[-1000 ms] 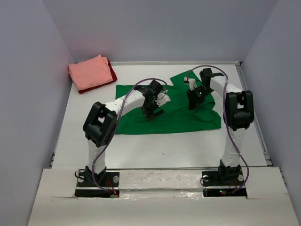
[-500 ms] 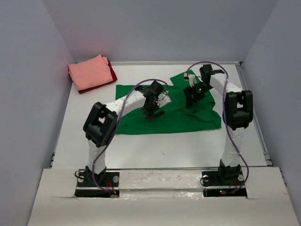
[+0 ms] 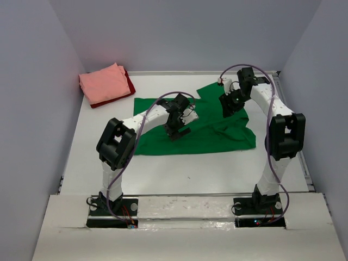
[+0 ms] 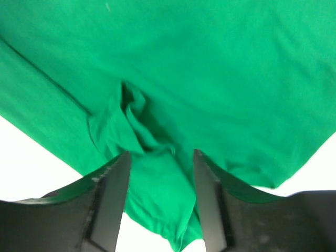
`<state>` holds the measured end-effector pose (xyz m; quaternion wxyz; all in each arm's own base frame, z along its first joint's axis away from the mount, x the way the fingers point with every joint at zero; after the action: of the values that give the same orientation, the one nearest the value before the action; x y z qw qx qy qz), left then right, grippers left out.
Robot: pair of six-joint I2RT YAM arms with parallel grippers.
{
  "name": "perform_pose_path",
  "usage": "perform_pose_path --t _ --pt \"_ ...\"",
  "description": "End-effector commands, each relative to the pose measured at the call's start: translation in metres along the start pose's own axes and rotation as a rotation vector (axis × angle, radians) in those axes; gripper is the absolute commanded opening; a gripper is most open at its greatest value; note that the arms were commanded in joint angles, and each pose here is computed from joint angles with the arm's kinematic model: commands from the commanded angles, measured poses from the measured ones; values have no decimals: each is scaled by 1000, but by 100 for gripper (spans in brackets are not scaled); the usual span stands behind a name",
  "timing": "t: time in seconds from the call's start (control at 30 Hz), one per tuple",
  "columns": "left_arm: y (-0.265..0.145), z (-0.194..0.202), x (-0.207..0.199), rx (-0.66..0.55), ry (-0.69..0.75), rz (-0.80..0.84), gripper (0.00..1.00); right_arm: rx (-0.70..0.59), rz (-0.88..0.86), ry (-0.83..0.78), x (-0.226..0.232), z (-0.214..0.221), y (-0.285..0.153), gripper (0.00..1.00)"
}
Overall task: Fold and stack the t-shirts
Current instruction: Fold the flattened tshirt in 1/3 of the way
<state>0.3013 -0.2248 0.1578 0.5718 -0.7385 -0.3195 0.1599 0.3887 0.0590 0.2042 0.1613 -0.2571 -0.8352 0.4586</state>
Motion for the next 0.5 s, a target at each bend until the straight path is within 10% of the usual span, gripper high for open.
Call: perform_pose_path --t 0.0,0.47 --pt "-8 -3 -2 -2 5 -3 99 91 85 -11 4 15 -2 49" --pt "-22 -7 31 -120 -110 -104 99 146 44 77 6 54 22 44"
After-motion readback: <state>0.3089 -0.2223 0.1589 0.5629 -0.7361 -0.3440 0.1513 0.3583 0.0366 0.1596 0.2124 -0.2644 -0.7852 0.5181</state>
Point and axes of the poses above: each gripper's point midway between its finger pads, its own y axis out along the fingers, its own x axis along the line the jaws close on, z = x × y, the point moved 10 cm from there along -y, back along the fingers, and after that the axes turned 13 degrees about -y, right-handed, at the moved point
